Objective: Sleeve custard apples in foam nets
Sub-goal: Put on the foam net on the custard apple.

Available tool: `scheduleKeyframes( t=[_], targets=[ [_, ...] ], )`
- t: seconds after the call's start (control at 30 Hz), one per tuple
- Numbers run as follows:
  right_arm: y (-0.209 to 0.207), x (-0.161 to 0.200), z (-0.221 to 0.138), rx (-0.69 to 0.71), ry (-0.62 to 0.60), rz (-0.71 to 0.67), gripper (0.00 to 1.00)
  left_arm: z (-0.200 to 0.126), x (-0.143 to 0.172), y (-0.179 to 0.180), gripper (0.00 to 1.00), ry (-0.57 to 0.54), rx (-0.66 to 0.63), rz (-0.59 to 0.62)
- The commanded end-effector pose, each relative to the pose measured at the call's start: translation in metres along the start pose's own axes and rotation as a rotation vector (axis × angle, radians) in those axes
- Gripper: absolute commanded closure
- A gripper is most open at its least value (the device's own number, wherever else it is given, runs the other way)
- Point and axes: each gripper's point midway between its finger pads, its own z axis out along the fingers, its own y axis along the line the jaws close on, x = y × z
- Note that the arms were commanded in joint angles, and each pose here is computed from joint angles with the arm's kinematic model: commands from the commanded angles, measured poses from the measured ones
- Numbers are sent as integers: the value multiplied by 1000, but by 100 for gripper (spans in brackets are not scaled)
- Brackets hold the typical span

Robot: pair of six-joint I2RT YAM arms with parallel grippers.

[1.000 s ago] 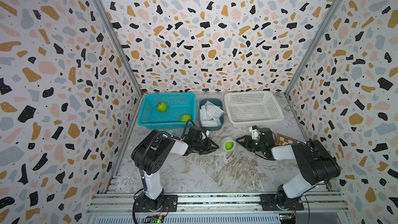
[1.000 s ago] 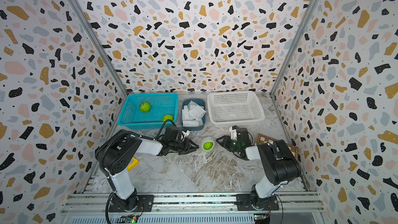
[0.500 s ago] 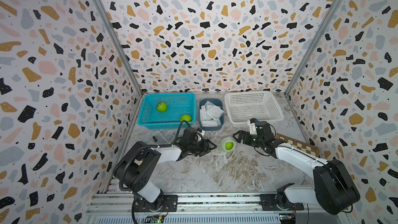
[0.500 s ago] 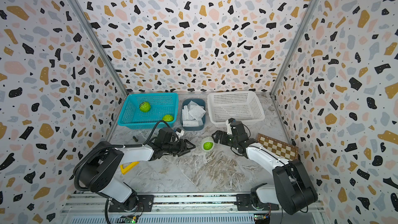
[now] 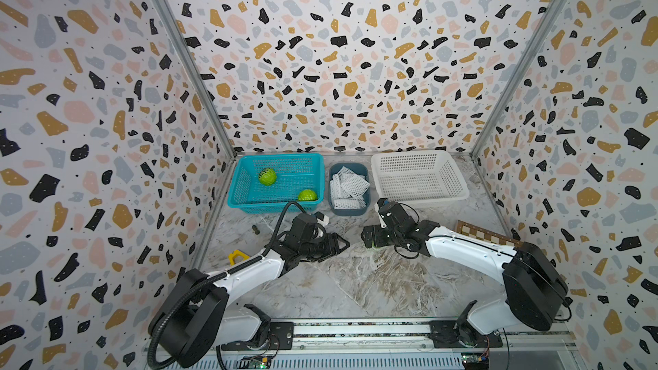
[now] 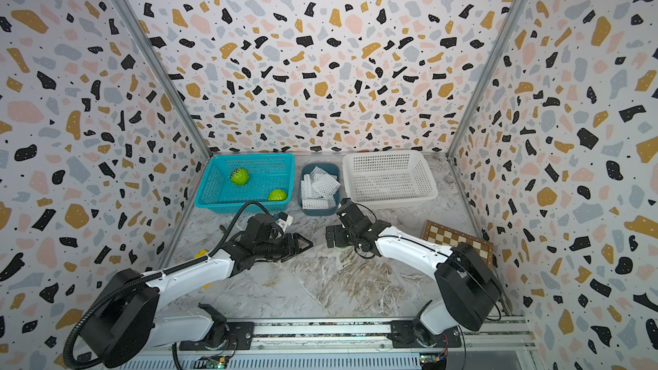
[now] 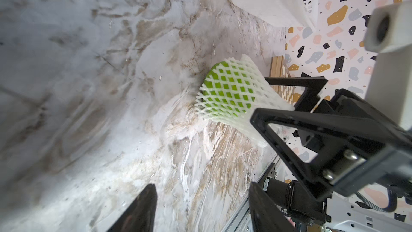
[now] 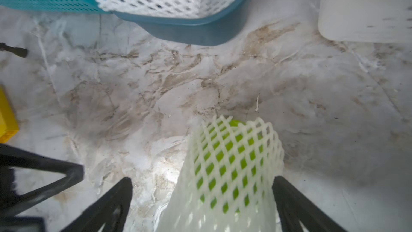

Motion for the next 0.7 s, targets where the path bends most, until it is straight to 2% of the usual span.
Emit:
scheduleKeyframes(
  t=[0.0,0.3,0.67],
  targets=[
    [-7,-7,-1,74,-6,-2,0,-5,4,12,35,-5,-43,8],
    [-9,0,22,100,41,-19,13,-5,5,14,36,-4,-46,0],
    [-12,13,41,110,111,-104,24,-2,5,13,37,7,-40,-6]
  ],
)
